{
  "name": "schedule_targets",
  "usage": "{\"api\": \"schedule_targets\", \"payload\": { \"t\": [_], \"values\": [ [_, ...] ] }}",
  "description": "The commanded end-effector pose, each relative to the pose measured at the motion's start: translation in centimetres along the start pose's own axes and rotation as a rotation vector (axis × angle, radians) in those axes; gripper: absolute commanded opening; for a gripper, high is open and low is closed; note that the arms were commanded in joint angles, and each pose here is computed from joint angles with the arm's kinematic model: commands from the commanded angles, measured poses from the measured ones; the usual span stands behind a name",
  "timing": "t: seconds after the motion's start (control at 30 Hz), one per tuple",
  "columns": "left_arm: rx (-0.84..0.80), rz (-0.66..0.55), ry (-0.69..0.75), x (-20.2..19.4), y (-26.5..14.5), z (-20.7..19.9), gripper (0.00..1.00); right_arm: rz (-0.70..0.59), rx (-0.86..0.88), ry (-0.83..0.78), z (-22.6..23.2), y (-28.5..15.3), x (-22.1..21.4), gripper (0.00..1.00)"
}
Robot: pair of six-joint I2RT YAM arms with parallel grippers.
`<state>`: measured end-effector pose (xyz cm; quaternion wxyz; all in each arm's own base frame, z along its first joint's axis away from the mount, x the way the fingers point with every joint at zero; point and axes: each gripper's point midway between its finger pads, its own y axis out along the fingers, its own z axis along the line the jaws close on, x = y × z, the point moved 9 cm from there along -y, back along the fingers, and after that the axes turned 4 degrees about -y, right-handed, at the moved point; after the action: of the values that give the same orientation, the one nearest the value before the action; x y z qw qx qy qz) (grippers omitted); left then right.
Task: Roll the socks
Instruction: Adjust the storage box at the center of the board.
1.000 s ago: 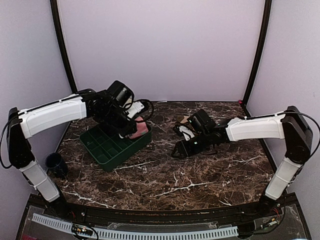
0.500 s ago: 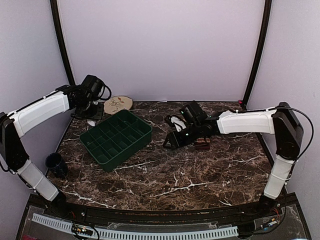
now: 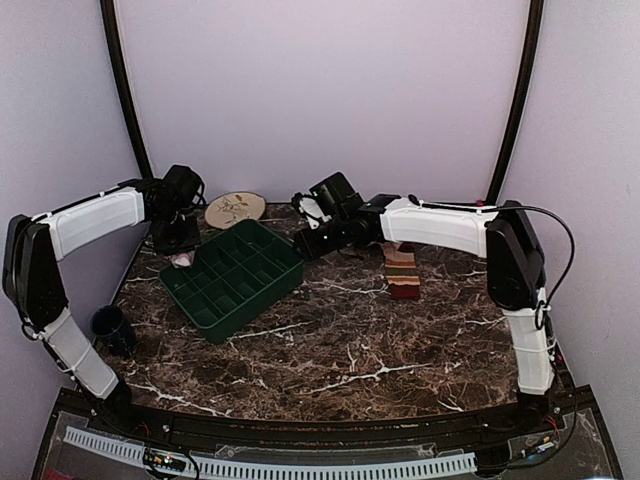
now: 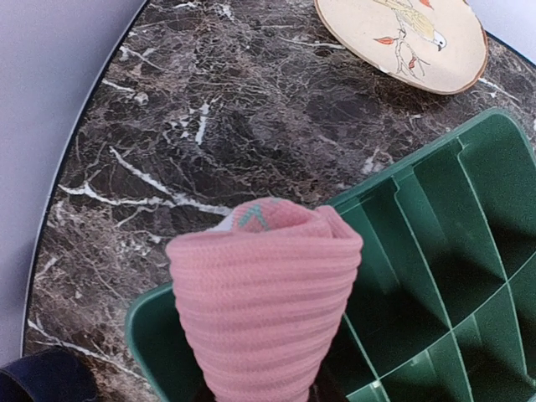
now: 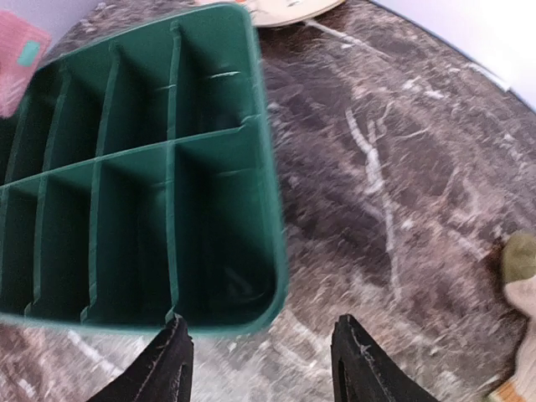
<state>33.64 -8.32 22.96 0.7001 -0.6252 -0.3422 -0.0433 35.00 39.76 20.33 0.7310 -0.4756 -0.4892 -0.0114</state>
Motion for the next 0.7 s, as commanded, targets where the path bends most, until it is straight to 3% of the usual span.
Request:
{"api": "schedule_targets", "payload": {
  "t": [0.0,0.3,0.67],
  "values": [
    [-0.053,0.021,-0.092,1.0,0.0,-1.3,0.00,0.014,-0.171,-0.095,-1.2,2.1,1.3,0.55],
    [-0.026,0.128,-0.236,-0.5,1.6,-1.5,0.00,-0.033,-0.266,-0.130,-3.4,5.3,4.0,0.55],
    [0.032,0.201,-0.364,-2.1,2.1,-0.7,0.00,0.023,-0.196,-0.135,-4.0,8.0,2.1,0.54]
  ]
}}
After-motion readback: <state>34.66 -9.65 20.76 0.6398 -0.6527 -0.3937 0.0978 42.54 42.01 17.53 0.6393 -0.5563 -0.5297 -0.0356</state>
